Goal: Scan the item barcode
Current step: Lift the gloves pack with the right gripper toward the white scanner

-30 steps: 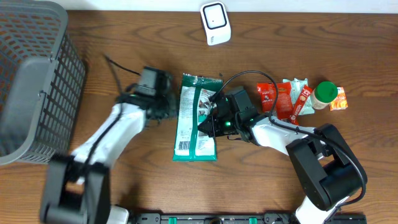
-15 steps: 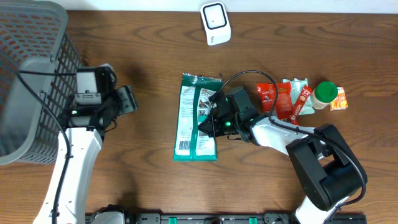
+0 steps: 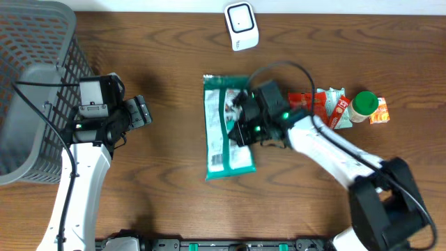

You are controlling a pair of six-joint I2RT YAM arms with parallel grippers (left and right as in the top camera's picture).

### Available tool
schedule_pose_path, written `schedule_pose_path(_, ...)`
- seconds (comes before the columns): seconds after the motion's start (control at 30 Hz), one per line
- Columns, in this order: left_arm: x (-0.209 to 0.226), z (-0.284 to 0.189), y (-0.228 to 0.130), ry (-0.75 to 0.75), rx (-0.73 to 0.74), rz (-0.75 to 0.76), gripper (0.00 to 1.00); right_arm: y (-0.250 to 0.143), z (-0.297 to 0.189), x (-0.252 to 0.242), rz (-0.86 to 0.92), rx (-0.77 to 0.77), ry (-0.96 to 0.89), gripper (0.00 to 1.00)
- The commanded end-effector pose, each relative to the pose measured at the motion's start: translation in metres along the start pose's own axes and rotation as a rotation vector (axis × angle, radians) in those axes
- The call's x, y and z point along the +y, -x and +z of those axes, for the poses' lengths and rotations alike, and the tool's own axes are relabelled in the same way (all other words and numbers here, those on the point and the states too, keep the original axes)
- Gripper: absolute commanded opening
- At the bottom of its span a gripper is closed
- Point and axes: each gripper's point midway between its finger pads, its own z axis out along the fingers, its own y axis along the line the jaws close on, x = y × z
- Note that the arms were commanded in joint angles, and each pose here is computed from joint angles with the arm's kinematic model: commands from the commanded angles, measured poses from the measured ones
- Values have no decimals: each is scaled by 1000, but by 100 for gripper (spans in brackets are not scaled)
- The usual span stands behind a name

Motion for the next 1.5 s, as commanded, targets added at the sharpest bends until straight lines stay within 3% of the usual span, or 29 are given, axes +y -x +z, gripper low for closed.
schedule_pose_path(0.0,0,-5,8,4,-24,10,83,40,-50,10,-230,-66,-148,1)
schedule_pose_path(0.13,0,-5,8,4,-25,11,83,55,-93,9,-336,-40,-304,1)
schedule_pose_path(0.37,0,-5,8,5,-24,11,83,94,-172,27,-561,-113,-501,1)
schedule_pose_path(0.53,0,-5,8,5,-24,11,83,123,-222,37,-725,-161,-744,1)
schedule_pose_path(0.67,0,-5,8,4,-25,10,83,142,-234,51,-847,-162,-848,1)
schedule_pose_path(0.93,0,-5,8,5,-24,11,83,188,-207,56,-1058,-92,-1009,1)
schedule_pose_path(1.23,0,-5,8,4,-24,10,83,256,-131,21,-1306,-6,-1161,1)
schedule_pose_path(1.47,0,-5,8,5,-24,10,83,314,-87,0,-1376,-101,-1352,1)
